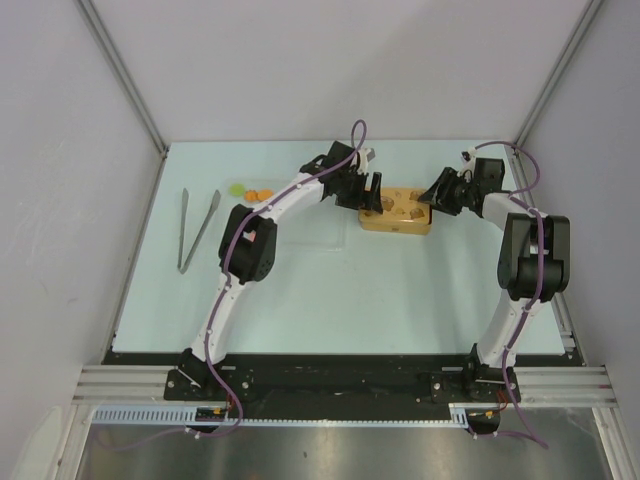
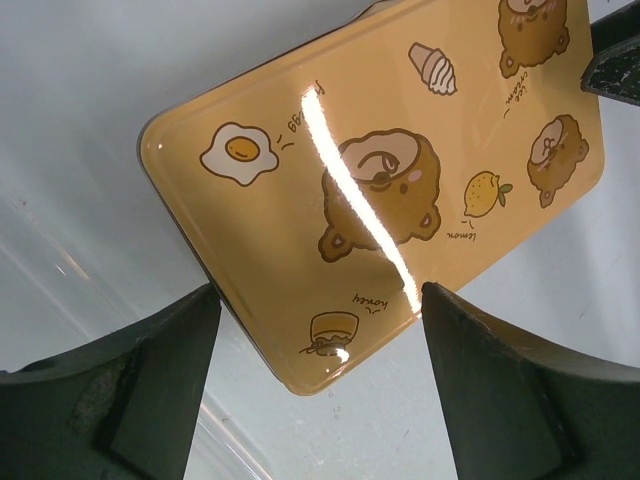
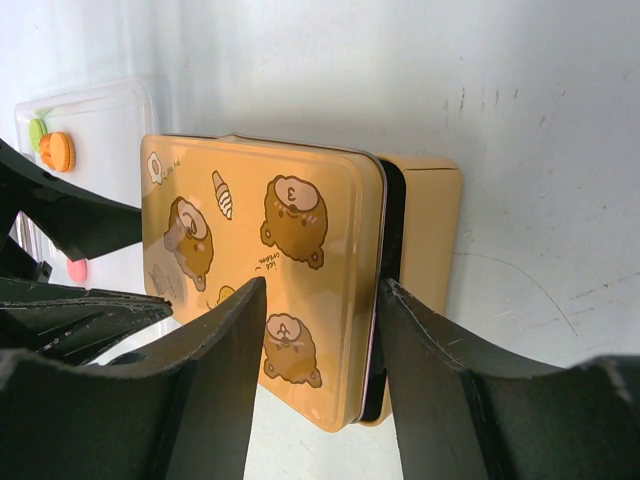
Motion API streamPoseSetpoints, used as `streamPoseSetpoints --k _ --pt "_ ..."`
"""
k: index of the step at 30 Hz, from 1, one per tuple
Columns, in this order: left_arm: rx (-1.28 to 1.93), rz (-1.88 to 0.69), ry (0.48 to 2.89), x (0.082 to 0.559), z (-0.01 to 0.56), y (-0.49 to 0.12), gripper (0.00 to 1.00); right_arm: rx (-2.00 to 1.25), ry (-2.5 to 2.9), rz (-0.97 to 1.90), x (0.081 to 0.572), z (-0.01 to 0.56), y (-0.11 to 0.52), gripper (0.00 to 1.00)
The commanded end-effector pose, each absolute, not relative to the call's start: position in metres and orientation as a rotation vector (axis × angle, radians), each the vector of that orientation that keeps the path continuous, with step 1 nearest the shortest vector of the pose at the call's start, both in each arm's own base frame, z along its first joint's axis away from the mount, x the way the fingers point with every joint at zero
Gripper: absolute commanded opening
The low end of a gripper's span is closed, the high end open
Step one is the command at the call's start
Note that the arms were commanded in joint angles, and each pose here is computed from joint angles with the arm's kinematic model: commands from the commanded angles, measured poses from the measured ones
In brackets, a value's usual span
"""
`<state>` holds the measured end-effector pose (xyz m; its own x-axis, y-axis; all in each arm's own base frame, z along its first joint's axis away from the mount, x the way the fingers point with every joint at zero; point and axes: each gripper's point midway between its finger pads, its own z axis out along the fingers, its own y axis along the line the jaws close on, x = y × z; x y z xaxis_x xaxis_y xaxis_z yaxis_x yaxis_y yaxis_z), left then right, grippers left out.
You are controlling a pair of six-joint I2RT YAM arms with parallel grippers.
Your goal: Pack the cookies
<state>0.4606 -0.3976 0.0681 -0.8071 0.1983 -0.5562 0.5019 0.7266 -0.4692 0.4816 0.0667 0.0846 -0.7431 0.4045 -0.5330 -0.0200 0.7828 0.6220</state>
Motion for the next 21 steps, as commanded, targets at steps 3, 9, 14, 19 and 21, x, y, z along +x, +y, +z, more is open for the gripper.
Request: streamPoseSetpoints --k 3,9,14,19,21 --pt "0.532 -0.882 2.353 0.466 0.116 -0.411 0.86 0.244 2.215 0.773 0.490 0.113 0.061 0.54" --pt "0.538 -0.877 2.338 0.469 0.121 -0.414 0.86 0.238 2.208 0.773 0.491 0.116 0.061 0.54" --pt "0.540 -0.876 2.340 0.469 0.120 -0.414 0.86 0.237 2.202 0.772 0.491 0.117 0.061 0.53" --pt "0.544 -0.875 2.348 0.469 0.114 -0.416 0.86 0.236 2.201 0.769 0.492 0.117 0.061 0.53" --pt "0.548 -0.881 2.350 0.468 0.112 -0.417 0.86 0.232 2.198 0.769 0.492 0.118 0.061 0.53"
